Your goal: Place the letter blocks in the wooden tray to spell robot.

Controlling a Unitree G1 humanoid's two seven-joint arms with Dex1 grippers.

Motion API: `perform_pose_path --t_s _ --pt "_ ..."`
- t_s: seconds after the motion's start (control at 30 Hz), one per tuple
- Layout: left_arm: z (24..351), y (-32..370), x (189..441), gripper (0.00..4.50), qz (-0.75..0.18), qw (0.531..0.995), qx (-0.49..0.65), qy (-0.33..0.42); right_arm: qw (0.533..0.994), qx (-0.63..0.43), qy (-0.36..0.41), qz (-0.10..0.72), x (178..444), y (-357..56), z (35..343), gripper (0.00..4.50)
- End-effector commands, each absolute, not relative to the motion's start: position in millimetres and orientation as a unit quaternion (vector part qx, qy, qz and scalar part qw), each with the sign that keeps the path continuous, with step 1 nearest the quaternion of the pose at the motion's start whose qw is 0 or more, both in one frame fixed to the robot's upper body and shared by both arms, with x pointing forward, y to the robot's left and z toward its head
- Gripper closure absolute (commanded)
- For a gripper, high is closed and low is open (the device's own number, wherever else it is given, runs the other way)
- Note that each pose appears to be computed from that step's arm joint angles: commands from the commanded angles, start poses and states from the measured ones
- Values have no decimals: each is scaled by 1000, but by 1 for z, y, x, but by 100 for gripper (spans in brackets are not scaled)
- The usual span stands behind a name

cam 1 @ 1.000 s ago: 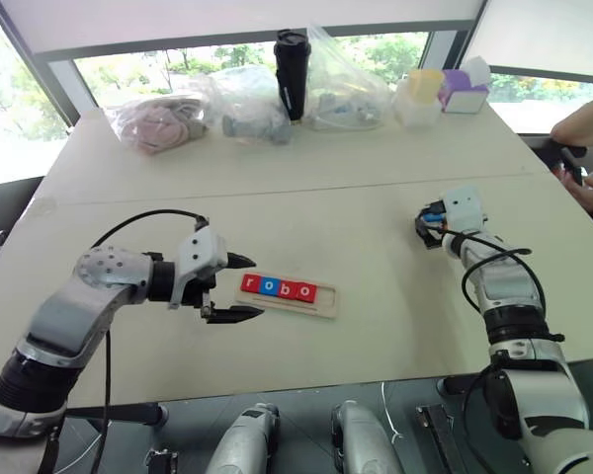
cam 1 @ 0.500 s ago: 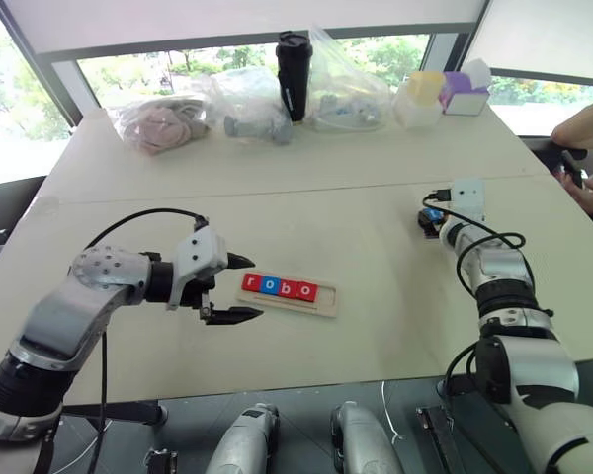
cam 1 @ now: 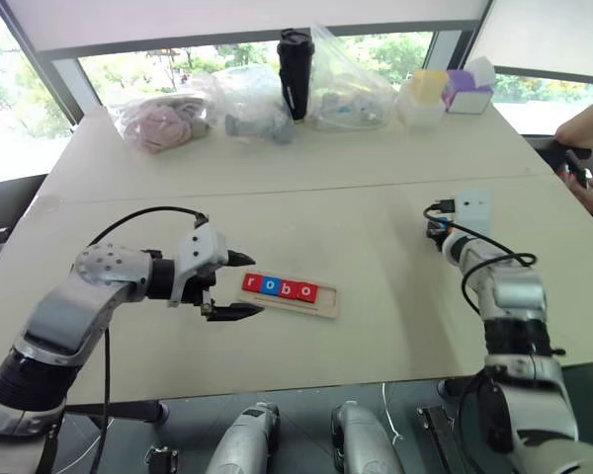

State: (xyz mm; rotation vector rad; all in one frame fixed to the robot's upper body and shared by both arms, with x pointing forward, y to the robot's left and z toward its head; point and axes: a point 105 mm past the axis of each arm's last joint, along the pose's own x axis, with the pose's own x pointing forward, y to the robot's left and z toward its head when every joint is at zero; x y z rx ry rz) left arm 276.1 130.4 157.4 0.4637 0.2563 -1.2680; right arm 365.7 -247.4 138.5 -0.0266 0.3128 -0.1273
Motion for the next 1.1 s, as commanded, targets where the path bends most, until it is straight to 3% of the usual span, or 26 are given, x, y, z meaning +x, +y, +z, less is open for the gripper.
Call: perform_pose_path --t_s 0.03,0.13,0.23,0.57,0.7,0.8,1.03,1.1 --pt "167 131 276 0 -587 771 225 99 980 49 175 -76 333 -228 145 331" --pt "169 130 278 0 -590 769 226 98 967 104 229 -47 300 -184 129 331" --pt "170 130 281 0 -591 768 226 95 966 107 234 -11 292 -156 126 331" --pt "172 131 288 0 -588 773 220 89 962 64 266 -11 285 -152 110 331" --pt "170 130 286 0 -588 773 218 90 959 70 274 13 282 -146 105 133" --pt "168 132 285 0 -587 774 218 94 967 35 242 63 283 -151 123 4" --pt "166 137 287 0 -584 775 221 99 947 -105 161 257 278 -174 173 4" --pt "166 137 288 0 -586 772 224 100 924 -156 165 306 274 -182 167 4"
